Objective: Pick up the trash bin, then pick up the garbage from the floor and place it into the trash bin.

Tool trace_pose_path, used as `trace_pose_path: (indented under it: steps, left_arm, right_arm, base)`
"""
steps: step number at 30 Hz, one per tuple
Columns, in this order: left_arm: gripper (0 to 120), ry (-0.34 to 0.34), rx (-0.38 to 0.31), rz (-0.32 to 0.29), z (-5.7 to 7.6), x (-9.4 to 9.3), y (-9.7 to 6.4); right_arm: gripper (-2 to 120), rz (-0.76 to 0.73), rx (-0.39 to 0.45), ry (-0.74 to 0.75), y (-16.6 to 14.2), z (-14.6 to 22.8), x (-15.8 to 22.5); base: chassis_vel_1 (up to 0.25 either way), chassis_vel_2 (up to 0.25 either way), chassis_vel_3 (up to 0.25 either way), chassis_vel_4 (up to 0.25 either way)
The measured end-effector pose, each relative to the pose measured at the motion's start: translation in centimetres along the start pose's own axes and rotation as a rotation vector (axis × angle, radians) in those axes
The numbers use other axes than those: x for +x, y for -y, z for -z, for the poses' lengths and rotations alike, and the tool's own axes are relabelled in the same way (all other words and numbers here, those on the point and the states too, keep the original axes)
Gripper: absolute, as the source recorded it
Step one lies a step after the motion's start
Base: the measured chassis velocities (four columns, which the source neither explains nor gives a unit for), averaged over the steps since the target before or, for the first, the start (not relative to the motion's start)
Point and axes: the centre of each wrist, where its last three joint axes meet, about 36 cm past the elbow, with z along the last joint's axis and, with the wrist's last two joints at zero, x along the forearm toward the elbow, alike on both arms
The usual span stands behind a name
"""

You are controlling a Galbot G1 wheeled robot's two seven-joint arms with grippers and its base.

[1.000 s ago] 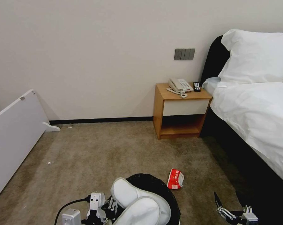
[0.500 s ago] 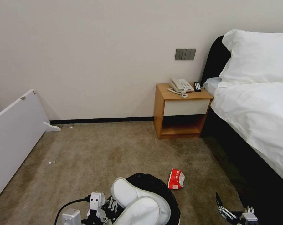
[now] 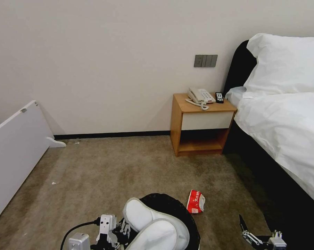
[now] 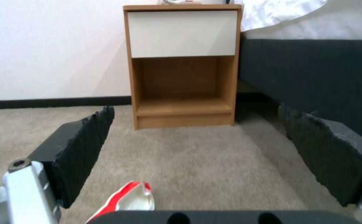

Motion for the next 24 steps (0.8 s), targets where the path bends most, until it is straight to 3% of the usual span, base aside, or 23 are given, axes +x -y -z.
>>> trace_pose_path:
  steps: [17, 24]
  left_arm:
    - [4, 0.003, -0.001, 0.004, 0.1, 0.0, -0.1]
    - [4, 0.001, 0.002, 0.012, 0.0, 0.3, -0.1]
  right_arm:
    - [100, 0.017, -0.017, 0.005, -1.1, -0.2, -0.5]
    - [100, 0.022, -0.171, -0.191, -3.5, 1.6, 0.2]
  base:
    - [-0.203, 0.204, 0.201, -0.194]
    - [-0.006, 0.009, 0.010, -0.006]
